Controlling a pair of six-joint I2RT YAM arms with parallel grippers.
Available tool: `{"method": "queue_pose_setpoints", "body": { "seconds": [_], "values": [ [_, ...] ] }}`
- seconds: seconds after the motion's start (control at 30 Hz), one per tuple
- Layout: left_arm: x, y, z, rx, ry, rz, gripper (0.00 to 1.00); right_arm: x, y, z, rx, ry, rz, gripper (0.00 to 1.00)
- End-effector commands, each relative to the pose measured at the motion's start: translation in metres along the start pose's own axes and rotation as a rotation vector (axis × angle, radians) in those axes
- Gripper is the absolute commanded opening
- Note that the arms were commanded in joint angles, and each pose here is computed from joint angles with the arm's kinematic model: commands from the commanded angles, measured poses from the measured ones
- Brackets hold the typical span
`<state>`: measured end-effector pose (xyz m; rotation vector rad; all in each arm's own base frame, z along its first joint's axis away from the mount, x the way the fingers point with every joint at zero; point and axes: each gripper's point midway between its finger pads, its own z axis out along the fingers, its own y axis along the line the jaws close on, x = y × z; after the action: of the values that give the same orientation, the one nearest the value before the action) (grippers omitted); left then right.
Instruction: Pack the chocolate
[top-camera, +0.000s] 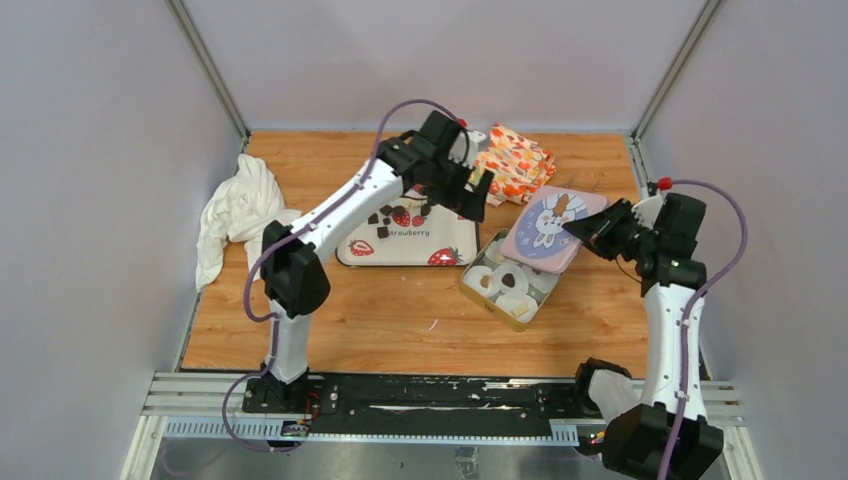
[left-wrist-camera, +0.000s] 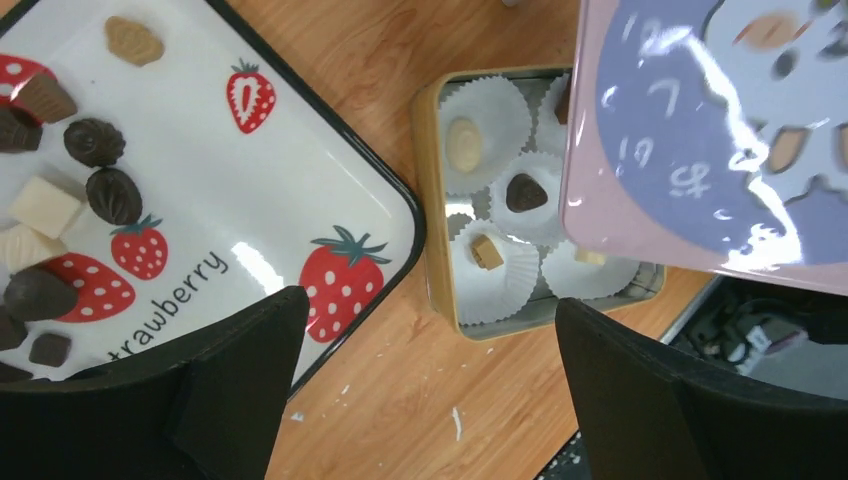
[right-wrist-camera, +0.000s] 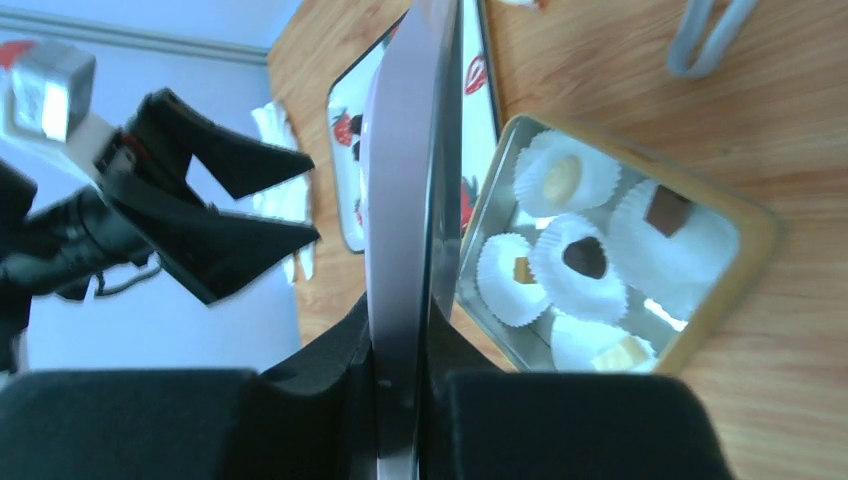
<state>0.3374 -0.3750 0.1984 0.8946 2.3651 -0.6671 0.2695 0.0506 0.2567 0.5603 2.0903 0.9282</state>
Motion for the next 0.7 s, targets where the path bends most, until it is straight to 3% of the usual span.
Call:
{"method": "queue_pose_setpoints", "body": {
  "seconds": [0.0,0.23,0.5,0.67],
  "values": [
    [0.010,0.013,0.000,0.185,0.041,-0.196,1.00,0.013,0.041,0.013,-0.304,0.008,0.056,0.00],
    [-0.006,-0.001,0.005,0.568,-0.025,-0.479,0.97,0.038,0.028,0.026,-0.327,-0.103,0.016,0.00],
    [0.007,0.002,0.026,0.621,-0.010,-0.522,0.90,0.057,0.002,0.036,-0.340,-0.167,0.116,0.00],
    [0.029,0.015,0.045,0.536,0.052,-0.502,0.90,0.081,-0.010,0.046,-0.375,-0.080,0.199,0.00]
  ]
}}
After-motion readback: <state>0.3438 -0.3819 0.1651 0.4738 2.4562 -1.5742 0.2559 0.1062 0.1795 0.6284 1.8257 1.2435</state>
